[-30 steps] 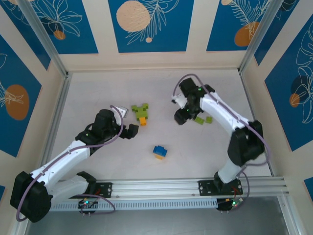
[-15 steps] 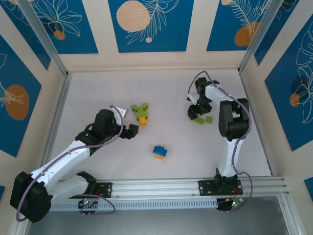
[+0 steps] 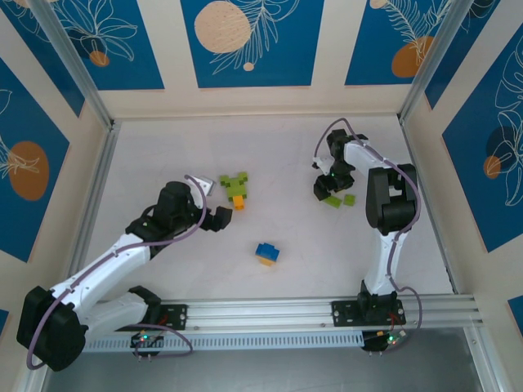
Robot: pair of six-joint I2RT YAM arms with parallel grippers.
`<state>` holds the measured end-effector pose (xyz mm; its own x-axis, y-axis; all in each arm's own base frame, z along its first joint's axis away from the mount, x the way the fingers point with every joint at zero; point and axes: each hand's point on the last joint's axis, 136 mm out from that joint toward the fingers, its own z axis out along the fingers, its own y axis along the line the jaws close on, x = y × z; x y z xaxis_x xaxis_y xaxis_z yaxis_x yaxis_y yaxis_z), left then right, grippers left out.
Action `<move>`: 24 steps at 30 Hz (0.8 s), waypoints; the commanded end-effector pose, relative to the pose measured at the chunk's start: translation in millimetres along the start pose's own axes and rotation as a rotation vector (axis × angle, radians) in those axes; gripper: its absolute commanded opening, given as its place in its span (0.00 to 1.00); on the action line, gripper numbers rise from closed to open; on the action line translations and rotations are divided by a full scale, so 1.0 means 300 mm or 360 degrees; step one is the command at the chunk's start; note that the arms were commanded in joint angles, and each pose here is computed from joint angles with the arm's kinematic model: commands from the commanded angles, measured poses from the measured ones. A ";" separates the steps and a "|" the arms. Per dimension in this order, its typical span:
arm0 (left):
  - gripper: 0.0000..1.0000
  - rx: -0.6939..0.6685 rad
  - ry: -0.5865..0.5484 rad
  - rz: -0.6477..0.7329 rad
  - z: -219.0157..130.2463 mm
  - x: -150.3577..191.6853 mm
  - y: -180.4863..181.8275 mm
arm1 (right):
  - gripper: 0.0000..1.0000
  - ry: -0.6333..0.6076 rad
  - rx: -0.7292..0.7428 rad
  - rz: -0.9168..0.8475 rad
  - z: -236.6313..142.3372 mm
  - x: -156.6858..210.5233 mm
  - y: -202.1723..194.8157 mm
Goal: Assemble a carrot with lego
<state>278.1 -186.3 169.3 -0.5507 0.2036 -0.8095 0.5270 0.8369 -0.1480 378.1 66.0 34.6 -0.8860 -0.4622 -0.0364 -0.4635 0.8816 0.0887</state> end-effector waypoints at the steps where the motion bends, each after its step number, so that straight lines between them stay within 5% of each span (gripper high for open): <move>1: 0.99 0.0054 -0.0020 0.0032 -0.013 -0.031 -0.032 | 0.63 0.0018 -0.0055 0.0008 -0.016 0.033 0.012; 14: 0.99 0.0065 -0.0033 0.0032 -0.020 -0.034 -0.037 | 0.63 0.0139 -0.0067 -0.0002 0.050 0.080 0.033; 24: 0.99 0.0059 -0.0029 0.0034 -0.020 -0.030 -0.035 | 0.36 0.0150 -0.0056 -0.0028 0.063 0.067 0.065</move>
<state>277.9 -186.8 169.8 -0.5489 0.2057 -0.8102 0.5308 0.8345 -0.1478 359.8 67.9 23.2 -0.8809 -0.4726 0.0264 -0.4678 0.8778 0.1033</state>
